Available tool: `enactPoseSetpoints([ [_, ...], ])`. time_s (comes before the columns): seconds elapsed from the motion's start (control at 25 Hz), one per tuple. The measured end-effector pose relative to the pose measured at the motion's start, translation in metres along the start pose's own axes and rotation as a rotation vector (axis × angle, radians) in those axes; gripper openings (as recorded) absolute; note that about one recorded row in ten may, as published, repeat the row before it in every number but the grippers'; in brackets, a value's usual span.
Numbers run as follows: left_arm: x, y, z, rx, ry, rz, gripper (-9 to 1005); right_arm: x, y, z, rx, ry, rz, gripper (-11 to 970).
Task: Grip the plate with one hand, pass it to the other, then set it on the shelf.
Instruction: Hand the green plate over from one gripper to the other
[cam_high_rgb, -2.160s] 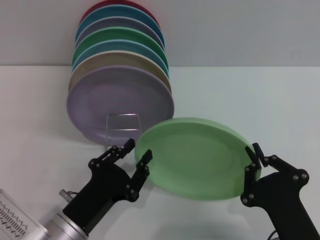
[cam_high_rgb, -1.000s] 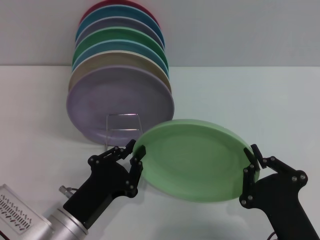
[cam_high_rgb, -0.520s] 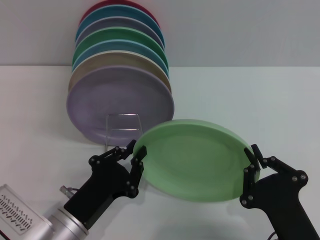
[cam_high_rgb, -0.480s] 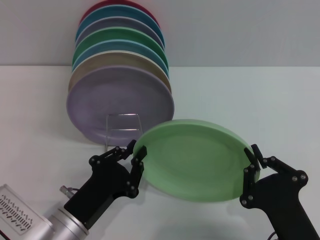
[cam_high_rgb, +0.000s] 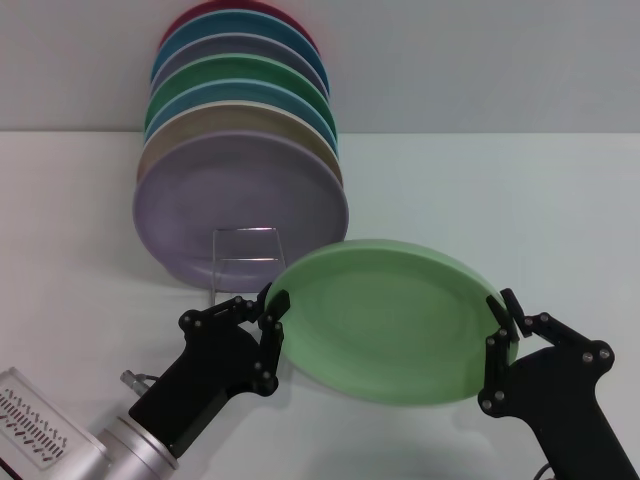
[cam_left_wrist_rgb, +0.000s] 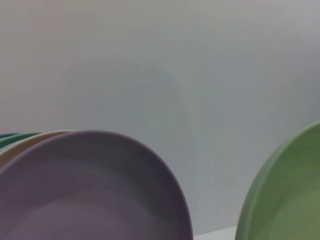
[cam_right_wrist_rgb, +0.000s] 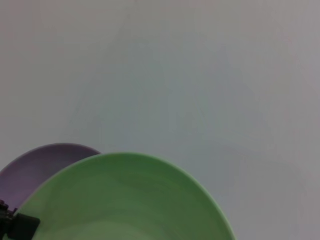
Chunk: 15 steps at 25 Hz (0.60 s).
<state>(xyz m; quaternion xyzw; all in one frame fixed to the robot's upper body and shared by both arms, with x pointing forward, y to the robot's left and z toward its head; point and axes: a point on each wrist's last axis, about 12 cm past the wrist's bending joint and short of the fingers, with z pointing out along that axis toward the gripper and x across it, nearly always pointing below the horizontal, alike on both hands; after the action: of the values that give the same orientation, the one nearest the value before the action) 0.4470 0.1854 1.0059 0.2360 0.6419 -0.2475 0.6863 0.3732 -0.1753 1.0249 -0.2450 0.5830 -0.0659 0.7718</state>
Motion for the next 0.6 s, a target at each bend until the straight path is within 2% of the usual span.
enactPoseSetpoints([
  [0.6,0.0005,0.0016,-0.0008,-0.002,0.004,0.007,42,0.0005,0.0003,0.0006,-0.005,0.001,-0.002,24],
])
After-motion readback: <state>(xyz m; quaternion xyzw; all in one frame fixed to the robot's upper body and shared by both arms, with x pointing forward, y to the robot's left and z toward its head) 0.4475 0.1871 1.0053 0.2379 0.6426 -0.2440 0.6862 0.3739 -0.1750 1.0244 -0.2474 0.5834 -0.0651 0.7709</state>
